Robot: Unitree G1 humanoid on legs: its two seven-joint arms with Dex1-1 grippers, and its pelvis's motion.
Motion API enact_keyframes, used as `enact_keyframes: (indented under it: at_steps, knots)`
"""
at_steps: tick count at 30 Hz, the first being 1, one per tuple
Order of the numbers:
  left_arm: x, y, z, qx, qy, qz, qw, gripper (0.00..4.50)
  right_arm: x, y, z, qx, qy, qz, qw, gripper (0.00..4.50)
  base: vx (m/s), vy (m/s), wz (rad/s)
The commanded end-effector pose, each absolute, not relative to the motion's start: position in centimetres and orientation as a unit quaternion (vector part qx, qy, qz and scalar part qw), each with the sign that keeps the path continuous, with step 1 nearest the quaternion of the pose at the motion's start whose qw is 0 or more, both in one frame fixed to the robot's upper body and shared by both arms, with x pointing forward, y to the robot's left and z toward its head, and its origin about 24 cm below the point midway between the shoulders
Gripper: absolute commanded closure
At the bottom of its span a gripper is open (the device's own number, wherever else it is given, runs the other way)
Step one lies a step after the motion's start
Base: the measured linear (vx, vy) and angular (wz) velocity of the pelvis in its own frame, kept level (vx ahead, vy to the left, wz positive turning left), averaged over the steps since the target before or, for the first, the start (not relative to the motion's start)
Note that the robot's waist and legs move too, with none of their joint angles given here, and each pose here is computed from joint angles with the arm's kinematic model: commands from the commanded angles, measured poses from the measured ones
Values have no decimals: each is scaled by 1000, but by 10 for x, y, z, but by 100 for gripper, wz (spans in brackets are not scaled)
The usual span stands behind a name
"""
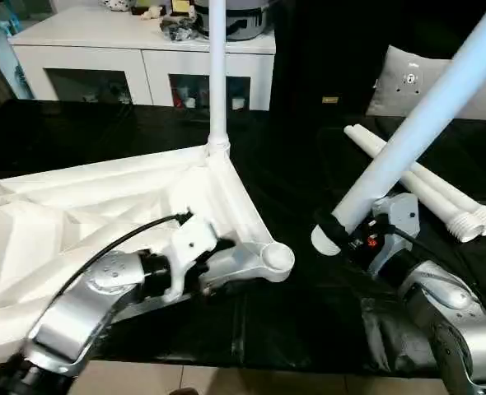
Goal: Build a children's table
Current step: Insert table leg to table base
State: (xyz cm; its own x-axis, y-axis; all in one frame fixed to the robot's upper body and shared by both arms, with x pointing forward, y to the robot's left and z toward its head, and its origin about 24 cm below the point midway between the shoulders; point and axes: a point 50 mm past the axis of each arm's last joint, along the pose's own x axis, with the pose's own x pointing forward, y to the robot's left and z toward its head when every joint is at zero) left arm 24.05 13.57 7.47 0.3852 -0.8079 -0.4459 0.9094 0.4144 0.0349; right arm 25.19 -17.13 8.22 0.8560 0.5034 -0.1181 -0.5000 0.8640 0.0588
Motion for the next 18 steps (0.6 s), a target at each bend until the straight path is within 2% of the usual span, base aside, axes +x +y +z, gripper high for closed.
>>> enact_keyframes:
  at_steps: [1,2,10,13,18]
  knots:
    - [241,137,72,148,196,-518,819,86,254,-170,84,15,64,266,962,258,0,0,0]
    - [243,139,69,156,203,-509,822,108,253,-169,83,16,64,270,960,258,0,0,0]
    - [239,137,71,137,212,-535,806,173,250,-161,81,42,75,289,953,258,0,0,0]
    - [243,136,68,144,221,-522,811,208,251,-161,82,34,70,289,954,258,0,0,0]
    - [249,128,62,155,213,-521,812,225,253,-158,82,20,52,286,957,258,0,0,0]
